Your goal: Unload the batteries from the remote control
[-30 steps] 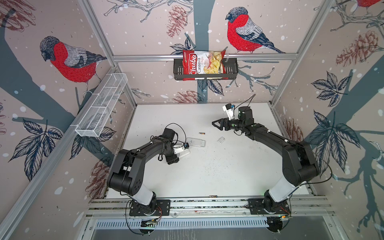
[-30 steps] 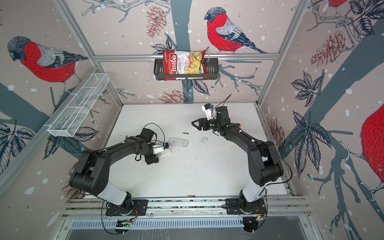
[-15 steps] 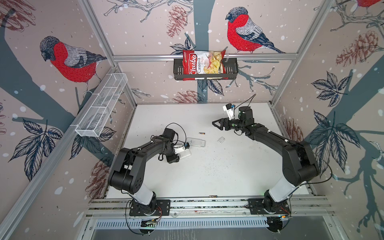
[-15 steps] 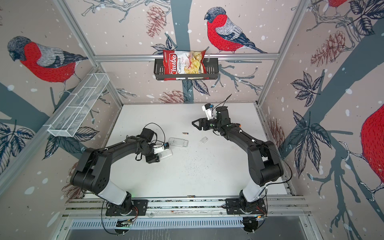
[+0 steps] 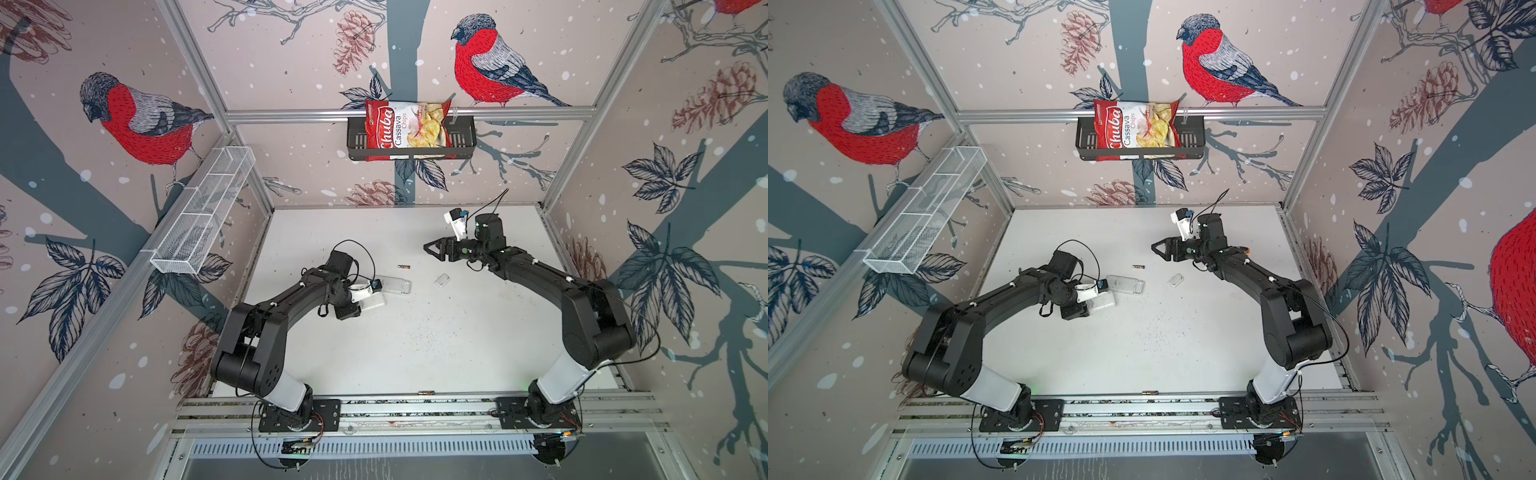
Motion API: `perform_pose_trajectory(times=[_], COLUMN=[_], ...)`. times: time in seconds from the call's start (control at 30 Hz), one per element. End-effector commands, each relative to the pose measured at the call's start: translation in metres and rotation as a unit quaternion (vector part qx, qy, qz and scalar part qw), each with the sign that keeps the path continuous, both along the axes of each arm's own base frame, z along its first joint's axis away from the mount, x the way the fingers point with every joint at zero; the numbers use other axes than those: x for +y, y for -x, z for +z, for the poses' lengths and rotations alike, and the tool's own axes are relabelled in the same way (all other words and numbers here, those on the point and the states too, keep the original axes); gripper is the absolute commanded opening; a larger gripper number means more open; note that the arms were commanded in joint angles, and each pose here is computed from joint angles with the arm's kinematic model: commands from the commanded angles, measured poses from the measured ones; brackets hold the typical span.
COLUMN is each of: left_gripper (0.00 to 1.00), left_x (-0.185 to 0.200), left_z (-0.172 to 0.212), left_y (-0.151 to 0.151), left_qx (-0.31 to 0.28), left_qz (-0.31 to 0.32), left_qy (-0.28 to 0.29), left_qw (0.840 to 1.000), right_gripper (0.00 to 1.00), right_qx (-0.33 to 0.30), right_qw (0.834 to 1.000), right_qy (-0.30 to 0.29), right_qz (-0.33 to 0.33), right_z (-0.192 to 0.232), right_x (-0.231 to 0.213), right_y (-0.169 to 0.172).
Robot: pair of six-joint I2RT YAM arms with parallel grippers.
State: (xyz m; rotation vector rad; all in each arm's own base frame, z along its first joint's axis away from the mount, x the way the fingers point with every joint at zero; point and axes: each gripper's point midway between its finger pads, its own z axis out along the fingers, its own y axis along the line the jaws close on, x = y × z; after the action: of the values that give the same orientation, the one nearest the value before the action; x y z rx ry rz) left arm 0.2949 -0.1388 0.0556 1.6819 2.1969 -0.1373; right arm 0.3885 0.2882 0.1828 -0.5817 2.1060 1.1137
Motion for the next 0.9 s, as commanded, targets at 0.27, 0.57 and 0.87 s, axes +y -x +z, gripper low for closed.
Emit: perform_pose_trajectory(times=[0.27, 0.57, 0.87], left_gripper=[0.24, 0.25, 0.23], left_x=[-0.055, -0.082, -0.090], left_z=[0.049, 0.070, 0.065], left_y=[0.001, 0.010, 0.014], left_qx=[-0.014, -0.037, -0.036], left_qz=[-0.055, -0.089, -0.104], left_qy=[0.091, 0.136, 0.128], left_qw=[0.994, 0.986, 0.986], right_gripper=[0.74, 0.75, 0.75], right_qx=[0.032, 0.052, 0.053], right_qw=[0.998, 0.993, 0.990], right_qy=[0.037, 0.083, 0.100], right_qz=[0.031, 0.073, 0.088], right_z=[-0.027, -0.058, -0.061], right_x=[0.024, 0.041, 0.047], right_y=[0.041, 0.094, 0.109])
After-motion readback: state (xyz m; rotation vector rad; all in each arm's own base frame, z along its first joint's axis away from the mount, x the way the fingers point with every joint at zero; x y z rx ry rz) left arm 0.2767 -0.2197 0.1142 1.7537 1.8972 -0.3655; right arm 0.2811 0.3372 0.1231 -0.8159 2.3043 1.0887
